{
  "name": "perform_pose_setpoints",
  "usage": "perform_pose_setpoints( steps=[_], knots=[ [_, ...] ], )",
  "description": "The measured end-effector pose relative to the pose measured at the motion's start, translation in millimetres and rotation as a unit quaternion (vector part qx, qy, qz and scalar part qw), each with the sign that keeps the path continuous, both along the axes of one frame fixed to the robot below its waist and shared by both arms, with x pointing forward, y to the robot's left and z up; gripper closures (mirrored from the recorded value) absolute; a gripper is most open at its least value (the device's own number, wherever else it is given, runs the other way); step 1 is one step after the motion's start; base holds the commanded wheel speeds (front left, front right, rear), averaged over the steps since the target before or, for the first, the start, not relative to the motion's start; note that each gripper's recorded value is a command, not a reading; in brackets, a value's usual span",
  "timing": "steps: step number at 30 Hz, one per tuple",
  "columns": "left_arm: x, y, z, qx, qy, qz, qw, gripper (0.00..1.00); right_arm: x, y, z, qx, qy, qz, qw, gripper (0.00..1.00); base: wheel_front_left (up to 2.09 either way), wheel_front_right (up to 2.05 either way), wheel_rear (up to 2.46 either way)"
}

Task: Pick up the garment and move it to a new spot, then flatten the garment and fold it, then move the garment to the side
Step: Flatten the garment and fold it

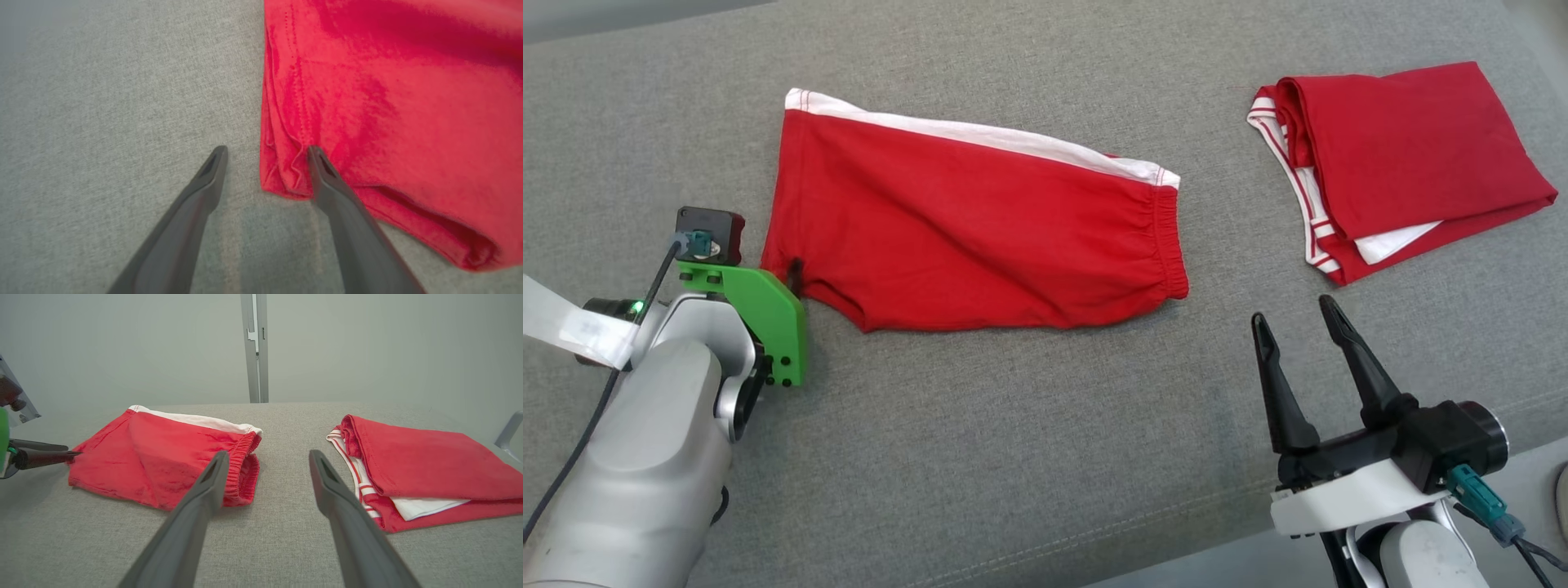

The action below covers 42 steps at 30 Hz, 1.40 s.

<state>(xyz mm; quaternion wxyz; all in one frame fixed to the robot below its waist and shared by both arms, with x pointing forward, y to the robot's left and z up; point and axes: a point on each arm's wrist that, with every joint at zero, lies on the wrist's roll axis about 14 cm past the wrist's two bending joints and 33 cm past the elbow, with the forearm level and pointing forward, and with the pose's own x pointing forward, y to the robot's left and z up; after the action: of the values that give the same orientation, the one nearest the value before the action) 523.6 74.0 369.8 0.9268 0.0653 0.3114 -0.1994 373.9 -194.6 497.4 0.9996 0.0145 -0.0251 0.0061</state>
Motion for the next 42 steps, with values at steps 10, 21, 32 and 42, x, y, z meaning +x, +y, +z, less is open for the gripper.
perform_pose_setpoints(
  steps=[10,21,32,42],
  knots=[
    [-13,-5,-10,-0.015,0.040,0.008,0.999,1.00,-6,6,-2,0.005,0.004,0.006,1.000,0.00,0.00,0.00,0.00],
    [-32,4,-9,-0.037,0.050,0.043,0.997,1.00,-8,15,4,0.004,-0.005,0.022,1.000,0.00,0.00,0.00,0.00],
    [-87,21,-9,-0.059,0.063,0.073,0.994,1.00,-19,31,15,0.005,-0.023,0.044,0.999,0.00,0.00,0.00,0.00],
    [-107,30,11,-0.062,0.000,0.064,0.996,0.00,-27,37,24,0.008,-0.037,0.054,0.998,0.00,0.00,0.00,0.00]
  ],
)
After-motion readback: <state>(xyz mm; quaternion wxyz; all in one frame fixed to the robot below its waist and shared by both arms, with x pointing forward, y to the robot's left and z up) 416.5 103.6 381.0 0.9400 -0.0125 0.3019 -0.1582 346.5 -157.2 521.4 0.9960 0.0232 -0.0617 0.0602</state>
